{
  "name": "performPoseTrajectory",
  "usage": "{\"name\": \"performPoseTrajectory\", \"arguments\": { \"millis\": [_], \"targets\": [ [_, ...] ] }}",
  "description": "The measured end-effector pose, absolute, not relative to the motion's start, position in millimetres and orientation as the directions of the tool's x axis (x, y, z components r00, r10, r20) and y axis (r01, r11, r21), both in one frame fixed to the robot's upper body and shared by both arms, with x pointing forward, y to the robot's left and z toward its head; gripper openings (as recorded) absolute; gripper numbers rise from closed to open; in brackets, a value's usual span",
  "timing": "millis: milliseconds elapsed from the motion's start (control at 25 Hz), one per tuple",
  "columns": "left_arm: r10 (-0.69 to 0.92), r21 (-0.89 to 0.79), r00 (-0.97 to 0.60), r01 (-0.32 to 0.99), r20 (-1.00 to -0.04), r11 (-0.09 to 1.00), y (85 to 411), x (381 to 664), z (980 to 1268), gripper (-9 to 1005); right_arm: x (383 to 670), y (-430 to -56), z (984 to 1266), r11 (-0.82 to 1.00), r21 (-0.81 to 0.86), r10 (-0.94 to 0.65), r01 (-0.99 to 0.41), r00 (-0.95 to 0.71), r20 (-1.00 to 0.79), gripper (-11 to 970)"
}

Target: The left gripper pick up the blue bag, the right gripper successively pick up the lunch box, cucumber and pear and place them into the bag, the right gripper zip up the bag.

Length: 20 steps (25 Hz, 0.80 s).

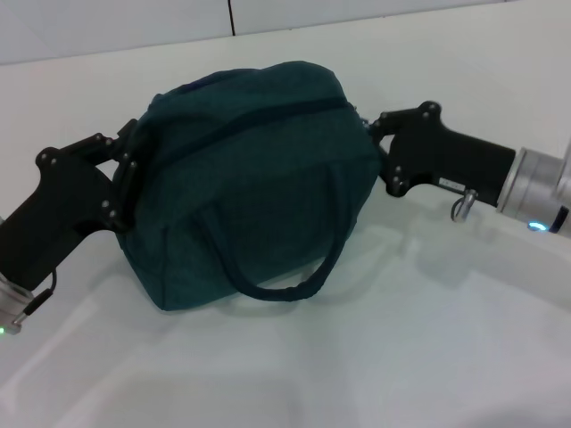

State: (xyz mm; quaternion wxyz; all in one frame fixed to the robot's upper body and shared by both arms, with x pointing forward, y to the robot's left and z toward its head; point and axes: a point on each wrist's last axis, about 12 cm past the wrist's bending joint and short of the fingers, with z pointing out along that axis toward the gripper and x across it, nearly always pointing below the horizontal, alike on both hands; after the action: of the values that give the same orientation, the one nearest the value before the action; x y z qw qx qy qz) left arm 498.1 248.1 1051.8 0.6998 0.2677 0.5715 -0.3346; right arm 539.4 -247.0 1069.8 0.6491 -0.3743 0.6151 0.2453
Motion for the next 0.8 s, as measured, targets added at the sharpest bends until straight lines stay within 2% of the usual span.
{"name": "performPoseTrajectory", "arguments": {
  "millis": [200,800],
  "targets": [
    [-0.162,-0.008,0.123,0.774,-0.979,0.633,248,498,1052,111,539,-256,1069,0.645,-0.163,-0.122,-0.746,0.111,-0.986,1],
    [-0.174,-0.01,0.13,0.774,-0.976,0.633,246,503,1055,134,535,-275,1049,0.719,-0.106,-0.142,-0.687,0.005,-0.99,5]
  ]
}}
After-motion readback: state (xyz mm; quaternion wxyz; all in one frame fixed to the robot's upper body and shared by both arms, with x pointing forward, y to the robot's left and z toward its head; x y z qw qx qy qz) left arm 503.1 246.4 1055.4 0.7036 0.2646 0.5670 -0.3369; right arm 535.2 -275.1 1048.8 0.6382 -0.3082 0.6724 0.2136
